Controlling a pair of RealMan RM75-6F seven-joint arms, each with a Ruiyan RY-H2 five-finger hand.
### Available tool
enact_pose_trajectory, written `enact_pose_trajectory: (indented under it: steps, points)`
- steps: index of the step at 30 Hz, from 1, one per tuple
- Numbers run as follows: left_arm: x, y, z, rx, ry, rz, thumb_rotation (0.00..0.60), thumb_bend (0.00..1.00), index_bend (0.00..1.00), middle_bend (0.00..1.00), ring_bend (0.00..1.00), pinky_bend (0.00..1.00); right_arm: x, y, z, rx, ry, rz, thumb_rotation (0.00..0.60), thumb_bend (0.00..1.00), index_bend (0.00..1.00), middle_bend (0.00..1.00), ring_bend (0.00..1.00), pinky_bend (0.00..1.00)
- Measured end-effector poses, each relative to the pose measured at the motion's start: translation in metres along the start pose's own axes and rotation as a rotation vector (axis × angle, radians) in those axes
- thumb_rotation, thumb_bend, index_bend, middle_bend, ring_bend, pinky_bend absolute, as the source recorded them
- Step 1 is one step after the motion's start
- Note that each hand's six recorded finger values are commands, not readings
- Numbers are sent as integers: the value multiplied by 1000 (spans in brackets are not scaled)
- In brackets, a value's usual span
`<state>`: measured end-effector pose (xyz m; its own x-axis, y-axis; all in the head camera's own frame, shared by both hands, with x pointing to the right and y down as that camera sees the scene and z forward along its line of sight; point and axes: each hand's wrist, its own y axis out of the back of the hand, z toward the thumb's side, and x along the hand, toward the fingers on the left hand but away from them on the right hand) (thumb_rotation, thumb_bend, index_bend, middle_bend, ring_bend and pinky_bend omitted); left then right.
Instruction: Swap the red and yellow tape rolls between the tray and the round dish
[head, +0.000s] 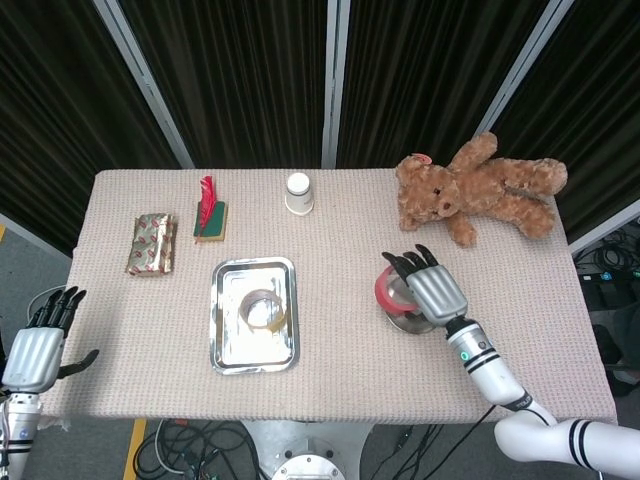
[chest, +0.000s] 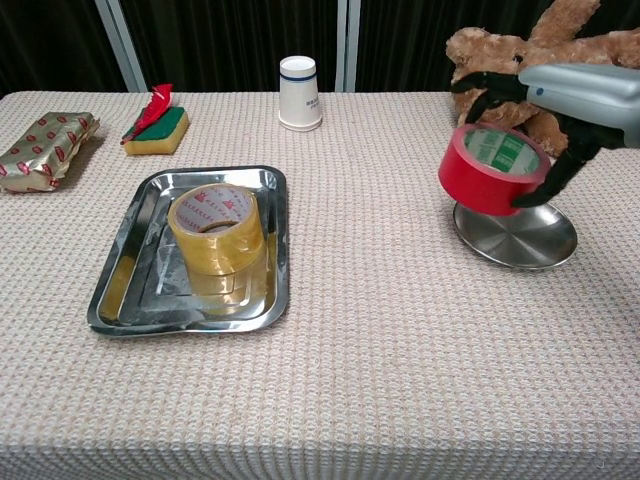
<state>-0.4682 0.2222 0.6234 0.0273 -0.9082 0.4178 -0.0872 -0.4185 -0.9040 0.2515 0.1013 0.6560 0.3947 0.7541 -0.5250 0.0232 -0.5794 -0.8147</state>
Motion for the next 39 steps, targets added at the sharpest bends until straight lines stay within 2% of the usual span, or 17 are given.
enact_pose_trajectory:
  steps: [11, 15, 18, 20, 21, 24, 29, 33, 36, 39]
  points:
    - [-1, -2, -1, 1, 5, -11, 600, 154, 44, 26, 14, 199, 2, -25, -18, 28, -42, 41, 600, 108, 0, 447, 124, 0]
    - [-2, -3, -2, -1, 5, -12, 600, 154, 43, 26, 14, 199, 1, -30, -21, 45, -59, 68, 600, 108, 0, 407, 112, 0]
    - [-2, -2, -2, -3, 7, -8, 600, 154, 43, 26, 14, 199, 1, -33, -23, 51, -68, 91, 600, 77, 0, 276, 40, 0]
    - [-2, -2, -3, -2, 7, -8, 600, 154, 43, 26, 14, 199, 1, -35, -23, 55, -68, 113, 600, 22, 0, 81, 0, 0]
    - [-2, -2, -3, -1, 7, -9, 600, 154, 43, 26, 14, 199, 1, -36, -23, 56, -69, 119, 600, 6, 0, 23, 0, 0]
    - [-2, -1, -3, 1, 10, -7, 600, 154, 43, 26, 14, 199, 2, -35, -23, 52, -71, 129, 600, 0, 0, 0, 0, 0]
    - [-2, 0, -3, 11, 13, -7, 600, 154, 43, 26, 14, 196, 11, -22, -23, 42, -69, 80, 600, 0, 0, 0, 0, 0]
    - [-1, 3, 1, 22, 9, -5, 600, 154, 43, 26, 14, 195, 28, -4, -29, 27, -84, 9, 600, 0, 0, 0, 0, 0]
    - [0, 6, 4, 25, 0, -4, 600, 154, 43, 26, 13, 193, 49, 7, -40, 25, -115, -67, 600, 0, 0, 0, 0, 0]
    - [3, 5, 8, 26, -15, -9, 600, 154, 43, 26, 13, 189, 82, 12, -58, 23, -181, -146, 600, 0, 0, 0, 0, 0]
